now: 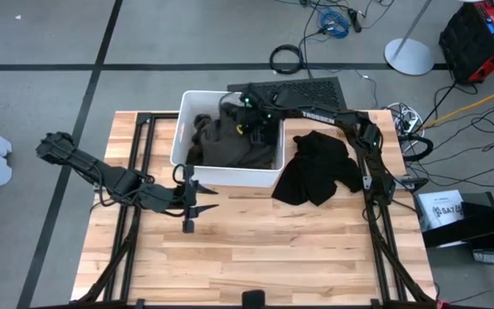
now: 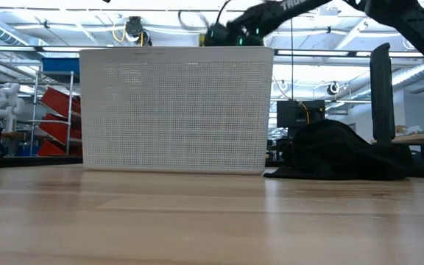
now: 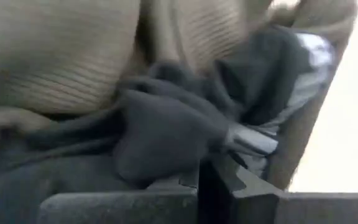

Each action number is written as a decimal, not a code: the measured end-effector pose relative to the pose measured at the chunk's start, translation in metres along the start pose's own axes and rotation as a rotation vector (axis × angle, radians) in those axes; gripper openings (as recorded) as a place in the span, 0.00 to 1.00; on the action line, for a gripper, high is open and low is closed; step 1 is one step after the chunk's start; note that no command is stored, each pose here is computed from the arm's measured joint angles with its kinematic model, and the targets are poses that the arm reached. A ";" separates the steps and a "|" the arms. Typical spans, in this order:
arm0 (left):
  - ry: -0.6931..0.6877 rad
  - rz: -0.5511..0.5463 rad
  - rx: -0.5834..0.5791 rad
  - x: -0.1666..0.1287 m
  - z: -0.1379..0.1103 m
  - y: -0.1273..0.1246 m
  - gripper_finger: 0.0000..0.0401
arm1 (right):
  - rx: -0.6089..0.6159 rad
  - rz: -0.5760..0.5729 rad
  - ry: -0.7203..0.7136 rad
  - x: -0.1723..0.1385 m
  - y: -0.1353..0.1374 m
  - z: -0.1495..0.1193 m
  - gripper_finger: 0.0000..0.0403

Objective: Sort clothes
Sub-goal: Put the black boxer into the white laundry bin, then put the black shirt into the white laundry bin

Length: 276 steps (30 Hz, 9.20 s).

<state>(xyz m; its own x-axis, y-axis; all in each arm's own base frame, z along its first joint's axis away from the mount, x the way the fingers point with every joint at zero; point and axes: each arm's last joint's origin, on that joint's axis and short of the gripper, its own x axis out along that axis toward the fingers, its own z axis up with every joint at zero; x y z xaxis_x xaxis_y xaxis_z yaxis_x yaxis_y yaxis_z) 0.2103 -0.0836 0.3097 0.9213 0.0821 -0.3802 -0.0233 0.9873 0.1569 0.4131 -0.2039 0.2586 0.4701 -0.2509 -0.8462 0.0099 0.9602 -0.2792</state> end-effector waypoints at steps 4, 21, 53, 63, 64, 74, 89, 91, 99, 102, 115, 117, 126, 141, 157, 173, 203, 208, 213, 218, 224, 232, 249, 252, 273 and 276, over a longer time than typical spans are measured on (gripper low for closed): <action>0.002 0.003 0.002 0.000 0.000 0.000 0.41 | 0.043 0.082 -0.101 -0.029 0.007 0.019 0.00; -0.001 0.004 0.000 0.000 0.000 0.000 0.41 | 0.116 0.096 -0.166 -0.096 0.021 0.054 0.50; 0.026 -0.021 -0.050 0.000 -0.003 -0.004 0.41 | 0.563 -0.082 0.247 -0.218 0.156 -0.072 0.69; 0.022 -0.021 -0.061 0.000 -0.003 -0.004 0.41 | 0.678 0.028 0.135 -0.130 0.210 -0.146 0.69; 0.018 -0.022 -0.063 0.000 -0.002 -0.004 0.41 | 0.671 0.050 0.147 -0.125 0.212 -0.149 0.69; -0.004 -0.024 -0.067 0.000 0.000 -0.004 0.41 | 0.651 0.111 0.203 -0.113 0.218 -0.155 0.69; -0.024 -0.025 -0.078 0.000 0.002 -0.004 0.41 | 0.651 0.113 0.201 -0.113 0.218 -0.155 0.69; -0.028 -0.026 -0.080 0.000 0.003 -0.004 0.41 | 0.651 0.112 0.201 -0.113 0.218 -0.155 0.69; -0.029 -0.027 -0.086 0.000 0.003 -0.004 0.41 | 0.651 0.112 0.202 -0.113 0.218 -0.155 0.69; -0.028 -0.026 -0.086 0.000 0.003 -0.004 0.41 | 0.651 0.112 0.202 -0.113 0.218 -0.155 0.69; -0.028 -0.027 -0.082 0.000 0.003 -0.004 0.41 | 0.650 0.113 0.201 -0.113 0.218 -0.155 0.69; -0.028 -0.027 -0.080 0.000 0.003 -0.004 0.41 | 0.642 0.116 0.193 -0.112 0.218 -0.154 0.69; -0.028 -0.026 -0.058 0.000 0.003 -0.004 0.41 | 0.448 0.155 0.042 -0.111 0.216 -0.140 0.69; -0.020 -0.025 -0.046 0.000 0.002 -0.004 0.41 | 0.445 0.151 -0.004 -0.119 0.205 -0.130 0.69; -0.004 0.000 -0.049 0.002 0.001 0.000 0.41 | 0.393 -0.188 0.261 -0.123 0.149 -0.157 0.69; 0.001 0.000 -0.052 0.002 0.000 0.000 0.41 | 0.435 -0.188 0.308 -0.094 0.136 -0.183 0.34; -0.173 -0.235 -0.111 0.007 0.018 -0.017 0.41 | 0.526 0.114 -0.022 -0.219 0.200 -0.102 0.00; -0.208 -0.280 -0.086 0.017 0.019 -0.032 0.41 | 0.534 0.237 -0.086 -0.234 0.239 -0.099 0.00; -0.275 -0.376 -0.076 0.029 0.021 -0.045 0.41 | 0.507 0.416 -0.226 -0.255 0.277 -0.092 0.00; -0.297 -0.456 -0.077 0.052 0.016 -0.061 0.41 | 0.472 0.487 -0.364 -0.268 0.309 -0.086 0.00; -0.182 -0.477 -0.160 0.092 -0.013 -0.088 0.41 | 0.466 0.418 -0.374 -0.255 0.337 -0.082 0.00; 0.000 -0.465 -0.201 0.128 -0.058 -0.112 0.41 | 0.514 0.277 -0.104 -0.219 0.351 -0.095 0.00; 0.107 -0.436 -0.173 0.145 -0.081 -0.112 0.41 | 0.711 0.080 0.459 -0.202 0.354 -0.133 0.01; 0.103 -0.463 -0.134 0.144 -0.081 -0.113 0.41 | 0.690 0.119 0.433 -0.201 0.356 -0.130 0.04; 0.104 -0.481 -0.125 0.145 -0.081 -0.113 0.41 | 0.521 0.418 -0.148 -0.267 0.343 -0.059 0.39; 0.086 -0.484 -0.092 0.143 -0.078 -0.112 0.41 | 0.385 0.445 -0.281 -0.253 0.357 -0.038 0.39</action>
<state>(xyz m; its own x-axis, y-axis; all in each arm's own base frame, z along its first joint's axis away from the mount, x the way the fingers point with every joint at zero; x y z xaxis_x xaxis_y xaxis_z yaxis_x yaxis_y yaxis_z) 0.3141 -0.1716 0.1671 0.7994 -0.3813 -0.4642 0.3615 0.9225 -0.1353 0.2643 0.1977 0.3556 0.7146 0.1720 -0.6781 0.0520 0.9536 0.2967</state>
